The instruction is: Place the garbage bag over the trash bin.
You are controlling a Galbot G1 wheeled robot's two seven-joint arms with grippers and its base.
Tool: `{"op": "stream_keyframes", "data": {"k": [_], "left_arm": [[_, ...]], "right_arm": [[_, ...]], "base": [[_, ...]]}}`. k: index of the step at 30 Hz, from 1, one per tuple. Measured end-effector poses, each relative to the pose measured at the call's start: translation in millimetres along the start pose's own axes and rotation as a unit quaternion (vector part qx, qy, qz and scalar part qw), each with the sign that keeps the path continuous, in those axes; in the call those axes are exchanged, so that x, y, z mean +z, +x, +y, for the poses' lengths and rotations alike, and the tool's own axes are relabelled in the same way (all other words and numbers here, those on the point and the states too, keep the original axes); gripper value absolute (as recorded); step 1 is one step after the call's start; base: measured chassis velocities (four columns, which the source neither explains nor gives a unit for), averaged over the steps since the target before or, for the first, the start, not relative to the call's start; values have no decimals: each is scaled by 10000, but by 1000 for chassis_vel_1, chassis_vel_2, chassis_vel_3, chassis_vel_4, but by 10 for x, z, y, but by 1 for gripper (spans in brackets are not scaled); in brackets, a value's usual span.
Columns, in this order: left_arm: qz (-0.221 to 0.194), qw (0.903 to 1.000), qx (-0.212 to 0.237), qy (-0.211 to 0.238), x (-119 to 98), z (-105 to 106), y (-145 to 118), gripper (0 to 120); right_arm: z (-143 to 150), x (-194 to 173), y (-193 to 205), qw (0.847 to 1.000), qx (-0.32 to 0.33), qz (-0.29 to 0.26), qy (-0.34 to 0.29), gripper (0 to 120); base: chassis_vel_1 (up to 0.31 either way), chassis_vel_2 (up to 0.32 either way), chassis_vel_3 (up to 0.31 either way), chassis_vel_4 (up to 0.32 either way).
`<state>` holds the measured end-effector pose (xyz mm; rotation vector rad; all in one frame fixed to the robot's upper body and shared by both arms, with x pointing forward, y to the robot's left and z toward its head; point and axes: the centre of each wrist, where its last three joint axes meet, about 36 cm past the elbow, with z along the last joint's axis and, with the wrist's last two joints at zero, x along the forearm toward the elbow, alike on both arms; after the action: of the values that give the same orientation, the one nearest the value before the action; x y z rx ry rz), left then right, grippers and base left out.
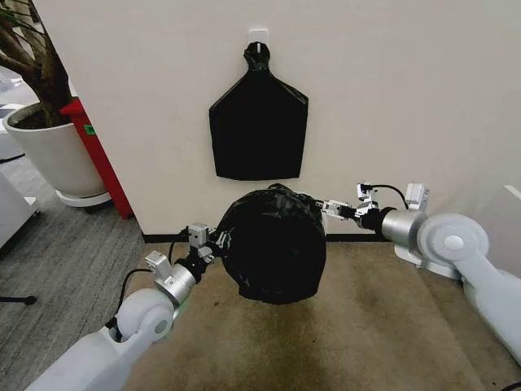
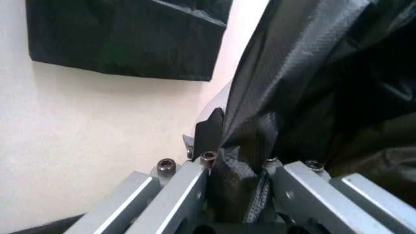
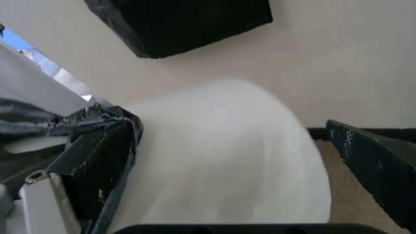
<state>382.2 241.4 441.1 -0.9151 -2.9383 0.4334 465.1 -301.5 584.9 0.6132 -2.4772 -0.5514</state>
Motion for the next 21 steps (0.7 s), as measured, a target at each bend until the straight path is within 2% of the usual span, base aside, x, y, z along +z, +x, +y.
{"op": "stream_keyframes", "data": {"k": [12, 21], "left_arm": [[65, 9998, 99, 166, 24, -83, 74, 1], [195, 9987, -176, 429, 110, 8, 49, 1]], "right_arm": [[-152, 24, -195, 9999, 3, 23, 116, 100], [-41, 4, 25, 10000, -98, 9, 7, 100]], "base": [[0, 0, 0, 0], [0, 0, 0, 0]]}}
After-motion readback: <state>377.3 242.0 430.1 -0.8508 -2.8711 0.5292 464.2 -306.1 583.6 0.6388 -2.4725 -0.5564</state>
